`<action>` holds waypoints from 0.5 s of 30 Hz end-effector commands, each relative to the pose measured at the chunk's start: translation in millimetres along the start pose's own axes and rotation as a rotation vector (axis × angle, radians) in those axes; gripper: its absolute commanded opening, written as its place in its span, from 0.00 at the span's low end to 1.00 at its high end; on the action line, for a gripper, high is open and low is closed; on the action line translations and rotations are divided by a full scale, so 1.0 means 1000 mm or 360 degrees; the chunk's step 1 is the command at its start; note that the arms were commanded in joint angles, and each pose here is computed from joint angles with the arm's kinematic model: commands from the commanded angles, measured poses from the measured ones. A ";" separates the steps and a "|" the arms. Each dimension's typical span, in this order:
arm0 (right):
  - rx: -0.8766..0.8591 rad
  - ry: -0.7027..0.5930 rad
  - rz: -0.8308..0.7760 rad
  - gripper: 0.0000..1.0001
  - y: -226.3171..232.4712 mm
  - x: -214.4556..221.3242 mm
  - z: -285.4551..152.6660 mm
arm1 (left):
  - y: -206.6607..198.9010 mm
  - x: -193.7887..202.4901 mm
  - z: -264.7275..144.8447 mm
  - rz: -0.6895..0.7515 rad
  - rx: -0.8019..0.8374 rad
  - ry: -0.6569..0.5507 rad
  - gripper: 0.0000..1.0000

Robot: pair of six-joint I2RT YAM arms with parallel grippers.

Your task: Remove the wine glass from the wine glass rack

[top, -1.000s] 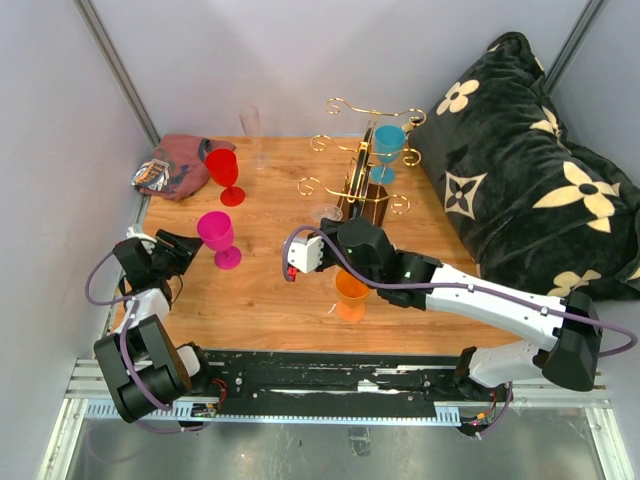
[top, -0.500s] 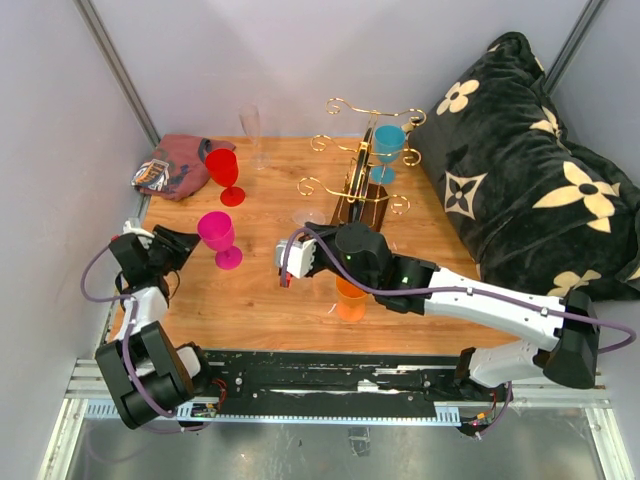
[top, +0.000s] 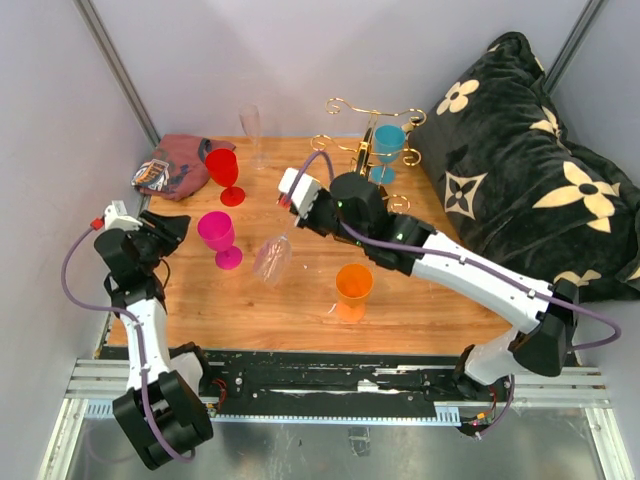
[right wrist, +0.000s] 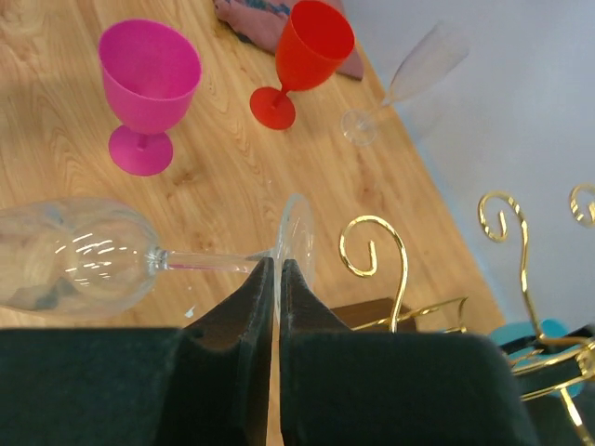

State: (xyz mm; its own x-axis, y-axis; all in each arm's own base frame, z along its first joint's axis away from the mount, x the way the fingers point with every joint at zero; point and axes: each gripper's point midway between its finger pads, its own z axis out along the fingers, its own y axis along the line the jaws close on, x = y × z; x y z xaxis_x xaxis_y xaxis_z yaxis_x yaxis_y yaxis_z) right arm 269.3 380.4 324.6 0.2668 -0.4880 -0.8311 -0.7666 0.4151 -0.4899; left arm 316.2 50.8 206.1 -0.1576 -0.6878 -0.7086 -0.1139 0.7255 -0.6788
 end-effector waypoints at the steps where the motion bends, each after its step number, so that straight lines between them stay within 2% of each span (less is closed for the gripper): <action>1: -0.0082 0.0037 0.0548 0.01 -0.013 0.007 0.000 | -0.020 -0.005 -0.007 0.0040 0.0152 -0.0043 0.47; 7: -0.0192 0.0164 0.0991 0.01 -0.017 0.034 0.009 | -0.053 -0.003 -0.010 -0.0009 0.0453 0.0002 0.46; 15: -0.0379 0.0168 0.1372 0.01 0.000 0.032 0.014 | -0.102 0.000 -0.024 0.0067 0.0777 0.0060 0.45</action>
State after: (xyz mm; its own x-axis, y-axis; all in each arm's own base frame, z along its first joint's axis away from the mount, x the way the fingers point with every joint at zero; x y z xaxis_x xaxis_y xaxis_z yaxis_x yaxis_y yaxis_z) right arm 300.8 362.3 261.1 -0.4000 -0.2957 -0.8675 -0.8019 0.5712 0.1750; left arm 313.4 2.5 250.6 -0.1851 -0.6929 -0.6969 0.1999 0.6678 -0.7170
